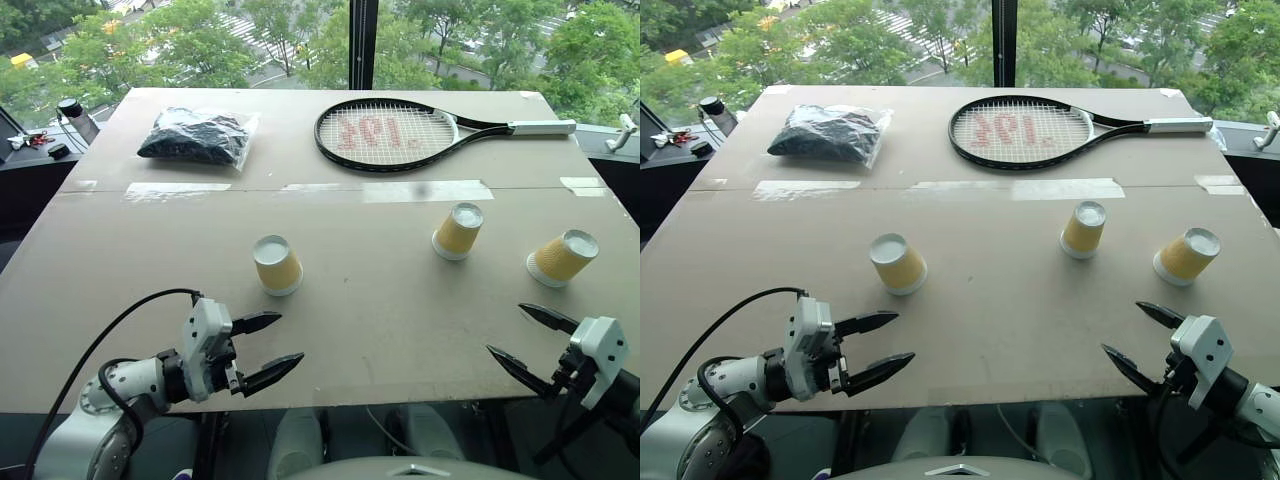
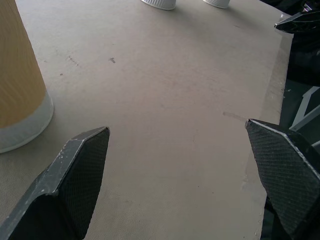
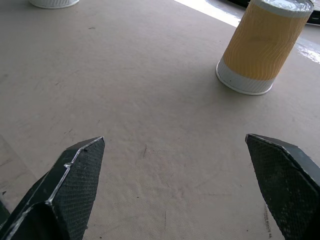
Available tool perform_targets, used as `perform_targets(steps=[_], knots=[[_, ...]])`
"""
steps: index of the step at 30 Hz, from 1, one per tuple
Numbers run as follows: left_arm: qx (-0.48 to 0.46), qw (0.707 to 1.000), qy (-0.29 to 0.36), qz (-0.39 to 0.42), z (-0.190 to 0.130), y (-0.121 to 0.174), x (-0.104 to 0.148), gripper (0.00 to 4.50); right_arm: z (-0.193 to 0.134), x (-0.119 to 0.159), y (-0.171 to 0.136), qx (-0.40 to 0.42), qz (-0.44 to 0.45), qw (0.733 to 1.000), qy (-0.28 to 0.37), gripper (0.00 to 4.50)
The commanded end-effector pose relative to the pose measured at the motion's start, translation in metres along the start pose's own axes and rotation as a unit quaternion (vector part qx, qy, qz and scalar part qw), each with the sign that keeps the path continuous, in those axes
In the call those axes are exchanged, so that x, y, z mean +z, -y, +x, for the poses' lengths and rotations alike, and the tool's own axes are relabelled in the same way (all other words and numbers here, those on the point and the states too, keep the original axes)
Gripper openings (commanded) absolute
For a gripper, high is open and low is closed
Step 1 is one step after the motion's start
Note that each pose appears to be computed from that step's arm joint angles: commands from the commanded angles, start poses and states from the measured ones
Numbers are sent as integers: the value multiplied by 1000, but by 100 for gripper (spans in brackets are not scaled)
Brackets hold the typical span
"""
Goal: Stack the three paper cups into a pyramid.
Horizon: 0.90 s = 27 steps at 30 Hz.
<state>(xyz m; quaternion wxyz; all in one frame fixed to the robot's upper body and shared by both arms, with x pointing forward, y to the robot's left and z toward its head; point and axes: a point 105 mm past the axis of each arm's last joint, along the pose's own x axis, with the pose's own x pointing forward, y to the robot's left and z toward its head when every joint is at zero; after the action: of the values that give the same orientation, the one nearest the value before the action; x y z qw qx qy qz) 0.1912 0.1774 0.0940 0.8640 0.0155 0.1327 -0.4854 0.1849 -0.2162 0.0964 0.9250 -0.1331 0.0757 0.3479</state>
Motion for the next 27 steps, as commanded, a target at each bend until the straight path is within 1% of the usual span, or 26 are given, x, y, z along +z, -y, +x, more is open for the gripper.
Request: perform_targets(steps=[1, 4, 8, 11, 14, 16, 18, 22, 27], knots=[[-12, 1000, 25, 9, 7, 3, 9, 450, 7, 11, -1, -11, -9, 999, 32, 446], [-7, 999, 38, 16, 10, 0, 14, 450, 20, 23, -7, -5, -1, 998, 67, 446], [19, 998, 58, 29, 5, -7, 20, 450, 30, 44, -14, 15, -9, 993, 114, 446], [77, 994, 77, 24, -7, -24, 21, 450, 37, 70, -33, 79, -22, 984, 157, 446], [147, 985, 94, 16, -22, -45, 20, 450, 40, 84, -47, 122, -28, 977, 172, 446], [177, 979, 102, 26, -27, -57, 24, 450, 41, 87, -55, 144, -29, 974, 171, 446], [186, 976, 106, 36, -26, -63, 28, 450, 40, 87, -60, 159, -28, 973, 167, 446], [182, 976, 99, 63, -13, -75, 39, 450, 34, 85, -65, 178, -20, 971, 161, 446], [159, 979, 99, 78, 5, -83, 50, 450, 33, 84, -63, 171, -20, 972, 158, 446]])
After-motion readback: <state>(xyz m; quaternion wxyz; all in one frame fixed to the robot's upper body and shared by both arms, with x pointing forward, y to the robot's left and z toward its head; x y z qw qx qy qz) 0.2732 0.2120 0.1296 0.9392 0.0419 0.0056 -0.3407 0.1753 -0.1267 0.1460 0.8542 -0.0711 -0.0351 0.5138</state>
